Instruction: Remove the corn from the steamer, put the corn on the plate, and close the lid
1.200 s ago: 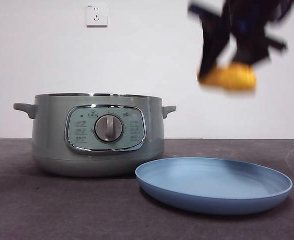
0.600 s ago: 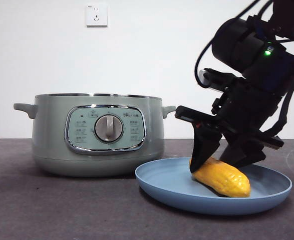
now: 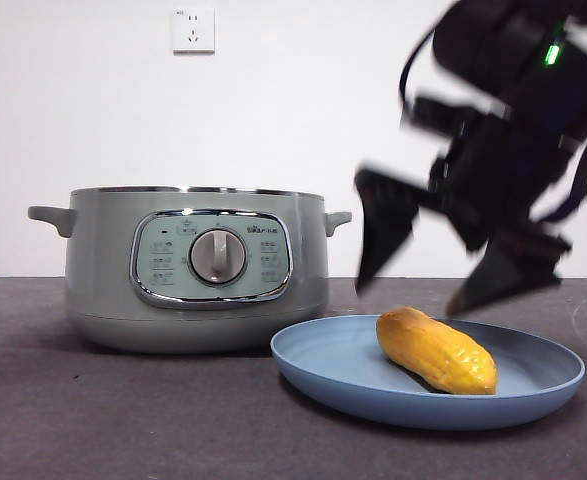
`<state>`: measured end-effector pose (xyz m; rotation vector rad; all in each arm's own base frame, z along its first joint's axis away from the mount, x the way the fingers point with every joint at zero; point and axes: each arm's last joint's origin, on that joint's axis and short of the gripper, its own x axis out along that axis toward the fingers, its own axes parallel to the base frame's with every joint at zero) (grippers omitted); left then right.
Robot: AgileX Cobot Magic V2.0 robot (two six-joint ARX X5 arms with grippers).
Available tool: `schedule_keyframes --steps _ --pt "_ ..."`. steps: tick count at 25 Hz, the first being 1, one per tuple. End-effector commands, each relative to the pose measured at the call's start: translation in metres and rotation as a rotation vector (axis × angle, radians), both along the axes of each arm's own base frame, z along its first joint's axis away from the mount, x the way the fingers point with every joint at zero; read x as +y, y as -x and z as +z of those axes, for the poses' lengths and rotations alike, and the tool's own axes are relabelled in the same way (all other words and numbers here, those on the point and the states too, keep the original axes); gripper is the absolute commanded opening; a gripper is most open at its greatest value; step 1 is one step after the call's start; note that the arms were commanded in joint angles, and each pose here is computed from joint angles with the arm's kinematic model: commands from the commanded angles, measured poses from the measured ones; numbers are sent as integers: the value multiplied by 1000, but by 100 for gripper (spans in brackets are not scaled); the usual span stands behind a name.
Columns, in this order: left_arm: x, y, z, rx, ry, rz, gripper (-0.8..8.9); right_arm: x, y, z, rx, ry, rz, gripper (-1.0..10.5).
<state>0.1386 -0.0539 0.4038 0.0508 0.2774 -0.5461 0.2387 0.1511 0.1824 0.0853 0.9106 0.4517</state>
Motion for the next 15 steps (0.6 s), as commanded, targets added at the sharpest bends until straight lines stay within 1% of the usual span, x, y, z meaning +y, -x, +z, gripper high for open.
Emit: schedule_keyframes --steps 1,4,7,11,15 --pt "-6 -19 4 -61 2 -12 -8 -7 13 25 -62 -33 4 574" --pt "-20 -54 -6 -52 11 -54 -9 -23 37 64 -149 -86 3 571" --pt "-32 -88 -19 -46 9 -56 -8 -41 65 94 -239 -125 -14 568" --pt "-43 -115 -36 -22 -2 -66 -8 -57 90 113 -320 -156 -38 568" --pt "-53 -136 -51 -14 -11 -78 -9 -69 109 125 -375 -190 -41 568"
